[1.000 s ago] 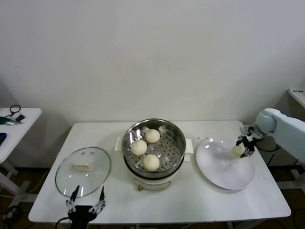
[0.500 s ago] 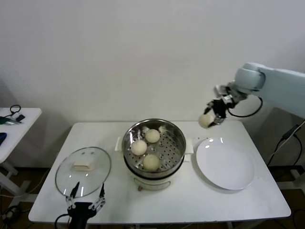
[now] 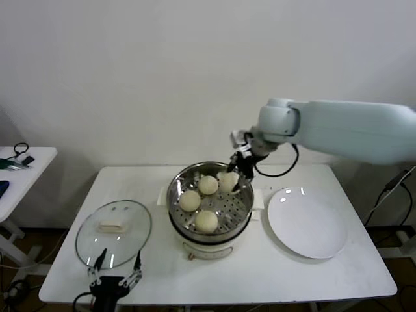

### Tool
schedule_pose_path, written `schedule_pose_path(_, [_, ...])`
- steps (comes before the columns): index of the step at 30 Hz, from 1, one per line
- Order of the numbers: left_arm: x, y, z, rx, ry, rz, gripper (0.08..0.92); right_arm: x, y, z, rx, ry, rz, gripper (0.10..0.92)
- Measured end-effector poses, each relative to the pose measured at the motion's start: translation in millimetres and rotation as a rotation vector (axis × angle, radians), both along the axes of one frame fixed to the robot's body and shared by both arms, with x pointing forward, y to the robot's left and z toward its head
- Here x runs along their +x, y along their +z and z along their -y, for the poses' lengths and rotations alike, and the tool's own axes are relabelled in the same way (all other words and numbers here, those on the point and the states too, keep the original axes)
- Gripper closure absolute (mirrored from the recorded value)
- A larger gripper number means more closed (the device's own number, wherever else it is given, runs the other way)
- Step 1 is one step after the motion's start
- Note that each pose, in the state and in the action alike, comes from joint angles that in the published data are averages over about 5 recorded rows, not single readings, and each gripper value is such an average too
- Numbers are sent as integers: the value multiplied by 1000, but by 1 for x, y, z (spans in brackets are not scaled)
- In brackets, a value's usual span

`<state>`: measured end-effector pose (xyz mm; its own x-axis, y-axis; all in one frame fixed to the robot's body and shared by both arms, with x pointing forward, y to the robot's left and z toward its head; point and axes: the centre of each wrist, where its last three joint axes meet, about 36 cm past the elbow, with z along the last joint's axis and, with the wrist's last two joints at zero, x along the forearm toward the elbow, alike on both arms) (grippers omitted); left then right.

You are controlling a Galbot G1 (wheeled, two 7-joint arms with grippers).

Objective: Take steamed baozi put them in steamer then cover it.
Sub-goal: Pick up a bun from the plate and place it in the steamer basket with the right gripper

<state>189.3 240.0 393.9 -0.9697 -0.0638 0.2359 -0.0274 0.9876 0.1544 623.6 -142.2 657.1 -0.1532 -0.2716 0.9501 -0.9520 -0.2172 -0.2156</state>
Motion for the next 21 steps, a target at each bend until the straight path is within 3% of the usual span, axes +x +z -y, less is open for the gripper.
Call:
schedule_pose_path(7, [0,-1,-2,4,4,-2,177,1,-45,-16,-41,7,-16,386])
schedule_pose_path(16, [0,-1,-3,5,7,-3,177,7,-66,-18,-66,-1,-13,388])
schedule_pose_path(21, [0,0,-3,4,7,-6,177,10,-67,-18,-64,2,-8,323])
